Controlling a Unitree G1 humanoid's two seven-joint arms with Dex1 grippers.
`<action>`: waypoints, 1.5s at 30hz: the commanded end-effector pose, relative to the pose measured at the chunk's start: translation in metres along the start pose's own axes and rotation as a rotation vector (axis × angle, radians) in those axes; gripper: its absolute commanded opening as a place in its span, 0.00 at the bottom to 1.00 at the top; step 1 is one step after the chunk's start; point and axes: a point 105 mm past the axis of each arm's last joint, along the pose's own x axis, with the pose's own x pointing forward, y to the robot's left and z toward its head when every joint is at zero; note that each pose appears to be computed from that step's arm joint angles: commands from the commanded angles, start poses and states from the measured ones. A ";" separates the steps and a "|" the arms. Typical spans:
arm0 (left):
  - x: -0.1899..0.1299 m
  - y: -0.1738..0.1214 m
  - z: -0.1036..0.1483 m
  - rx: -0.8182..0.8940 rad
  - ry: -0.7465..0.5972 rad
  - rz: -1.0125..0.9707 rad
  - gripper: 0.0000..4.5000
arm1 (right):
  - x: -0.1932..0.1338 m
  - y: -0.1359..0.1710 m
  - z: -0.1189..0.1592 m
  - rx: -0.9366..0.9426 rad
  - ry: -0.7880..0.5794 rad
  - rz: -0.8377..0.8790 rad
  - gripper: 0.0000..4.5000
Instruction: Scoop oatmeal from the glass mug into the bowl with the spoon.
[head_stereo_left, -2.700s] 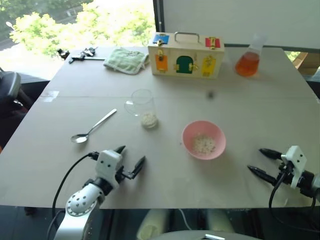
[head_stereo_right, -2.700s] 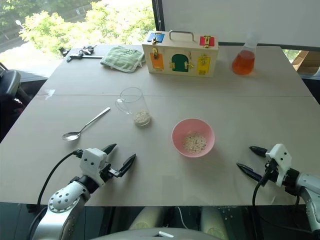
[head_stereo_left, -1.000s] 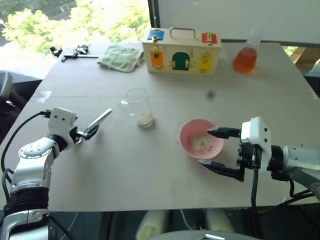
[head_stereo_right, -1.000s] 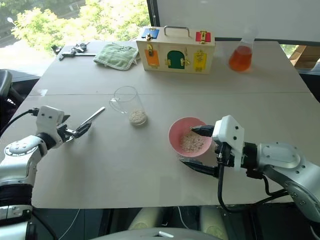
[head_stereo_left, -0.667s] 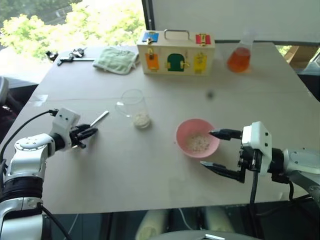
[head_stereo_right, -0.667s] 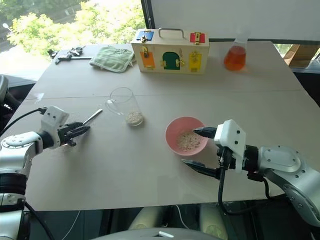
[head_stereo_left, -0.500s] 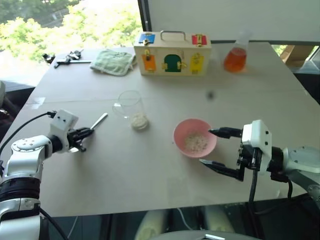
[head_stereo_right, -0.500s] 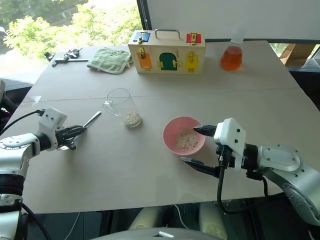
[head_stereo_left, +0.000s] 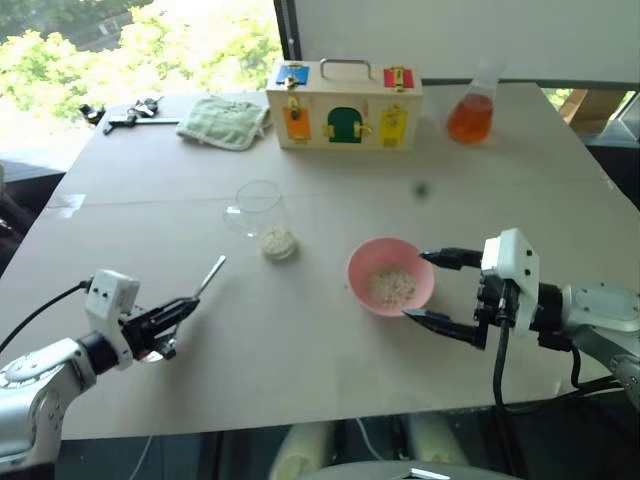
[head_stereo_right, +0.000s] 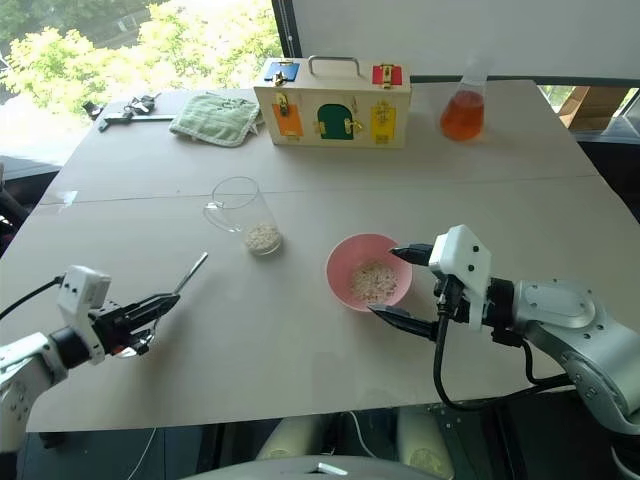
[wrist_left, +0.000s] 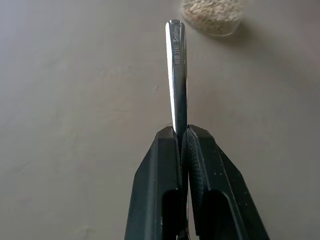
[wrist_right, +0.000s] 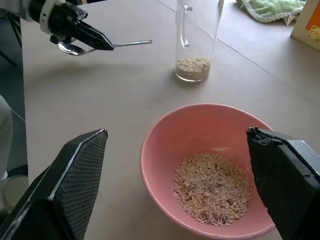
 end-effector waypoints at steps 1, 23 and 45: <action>0.000 -0.048 0.021 0.058 -0.090 -0.116 0.02 | 0.005 -0.001 0.001 0.019 -0.015 0.028 1.00; 0.115 -0.153 0.057 0.688 -0.375 -0.483 0.02 | 0.055 -0.036 0.013 0.529 -0.105 -0.109 1.00; 0.139 -0.152 0.066 0.684 -0.433 -0.504 0.00 | 0.058 -0.042 0.030 0.598 -0.205 -0.162 0.02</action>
